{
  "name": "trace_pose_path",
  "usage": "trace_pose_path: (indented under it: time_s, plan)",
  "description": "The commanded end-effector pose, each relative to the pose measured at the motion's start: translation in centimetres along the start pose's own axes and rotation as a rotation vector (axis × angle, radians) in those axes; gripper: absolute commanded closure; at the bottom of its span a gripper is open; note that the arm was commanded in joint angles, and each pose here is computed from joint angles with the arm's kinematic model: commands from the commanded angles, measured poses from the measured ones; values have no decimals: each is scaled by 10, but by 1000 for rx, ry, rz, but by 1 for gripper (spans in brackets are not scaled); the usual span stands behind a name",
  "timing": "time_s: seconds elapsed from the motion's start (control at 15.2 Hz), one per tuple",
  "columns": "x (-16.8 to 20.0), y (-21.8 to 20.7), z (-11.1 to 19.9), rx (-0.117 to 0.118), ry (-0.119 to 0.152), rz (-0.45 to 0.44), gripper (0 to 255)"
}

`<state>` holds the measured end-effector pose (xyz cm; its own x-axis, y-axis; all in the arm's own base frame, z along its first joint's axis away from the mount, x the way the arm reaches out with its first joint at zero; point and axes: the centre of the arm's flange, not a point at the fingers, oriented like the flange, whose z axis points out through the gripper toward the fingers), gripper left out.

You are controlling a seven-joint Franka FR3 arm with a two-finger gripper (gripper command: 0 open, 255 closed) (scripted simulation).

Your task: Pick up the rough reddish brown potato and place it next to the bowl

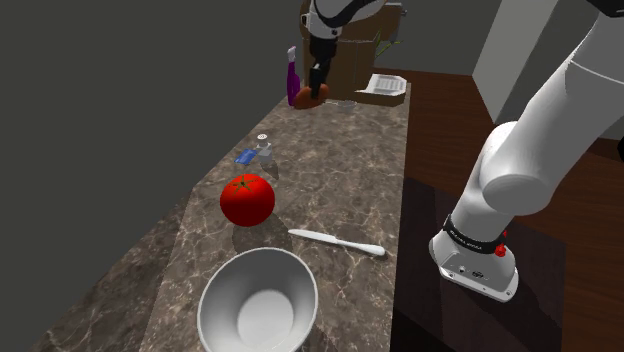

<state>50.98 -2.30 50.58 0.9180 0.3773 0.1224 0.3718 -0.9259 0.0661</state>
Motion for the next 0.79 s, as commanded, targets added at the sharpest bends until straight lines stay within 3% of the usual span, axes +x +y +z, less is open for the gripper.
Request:
trace_pose_path:
  time_s: [0.0,0.73]
  plan:
    - [5,-24,-3,0,0,2,255]
    - [49,-163,-7,0,0,2,255]
